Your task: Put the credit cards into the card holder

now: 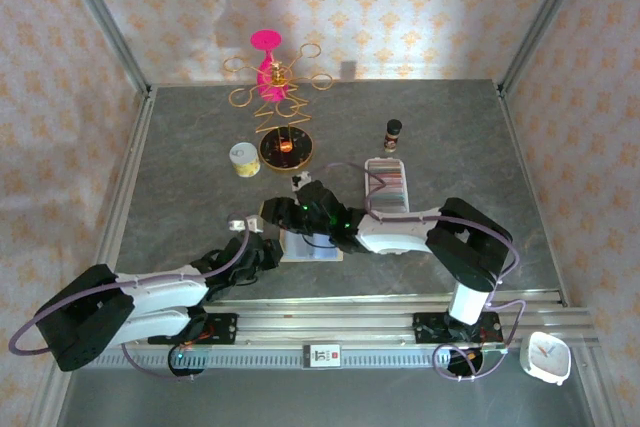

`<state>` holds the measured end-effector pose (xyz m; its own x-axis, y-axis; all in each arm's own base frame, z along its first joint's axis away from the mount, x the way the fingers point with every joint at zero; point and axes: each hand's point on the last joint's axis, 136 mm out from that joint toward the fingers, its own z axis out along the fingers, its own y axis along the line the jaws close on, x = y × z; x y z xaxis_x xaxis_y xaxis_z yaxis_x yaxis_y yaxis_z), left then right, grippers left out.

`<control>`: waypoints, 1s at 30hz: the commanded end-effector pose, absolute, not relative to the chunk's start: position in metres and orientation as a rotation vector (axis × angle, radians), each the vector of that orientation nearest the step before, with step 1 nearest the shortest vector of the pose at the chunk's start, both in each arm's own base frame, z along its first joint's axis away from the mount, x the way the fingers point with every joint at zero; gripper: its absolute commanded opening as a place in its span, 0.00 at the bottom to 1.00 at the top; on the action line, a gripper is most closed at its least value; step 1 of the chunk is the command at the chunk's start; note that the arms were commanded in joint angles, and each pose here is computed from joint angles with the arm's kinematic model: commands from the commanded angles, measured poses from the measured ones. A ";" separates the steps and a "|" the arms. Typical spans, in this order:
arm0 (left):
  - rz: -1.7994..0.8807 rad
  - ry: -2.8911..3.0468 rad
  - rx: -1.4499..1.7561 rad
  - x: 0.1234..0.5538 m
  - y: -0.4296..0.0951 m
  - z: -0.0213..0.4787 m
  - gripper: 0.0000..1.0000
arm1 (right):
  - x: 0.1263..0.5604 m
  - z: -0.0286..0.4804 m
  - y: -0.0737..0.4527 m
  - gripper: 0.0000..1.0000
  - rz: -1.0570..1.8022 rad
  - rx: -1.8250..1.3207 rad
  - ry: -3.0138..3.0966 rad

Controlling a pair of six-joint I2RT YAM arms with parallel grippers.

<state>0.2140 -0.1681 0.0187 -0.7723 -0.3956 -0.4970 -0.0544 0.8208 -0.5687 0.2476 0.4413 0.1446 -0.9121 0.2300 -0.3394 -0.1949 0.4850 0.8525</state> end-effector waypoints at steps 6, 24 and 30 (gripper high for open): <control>-0.578 2.393 -0.357 0.208 -0.144 0.017 0.19 | 0.302 0.219 0.354 0.46 0.950 -0.151 2.151; -0.595 2.320 -0.272 0.225 -0.157 0.053 0.28 | 0.274 0.151 0.145 1.00 -0.467 -1.646 1.785; -0.597 2.336 -0.252 0.224 -0.160 0.050 0.27 | 0.285 0.130 0.137 1.00 -0.491 -1.748 1.809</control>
<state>0.2211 -0.1559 0.0437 -0.7361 -0.3584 -0.5742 -0.0375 0.8686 -0.4941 0.2848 0.1441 0.1362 -0.0516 -0.9656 -0.2548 -0.7665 0.2018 -0.6098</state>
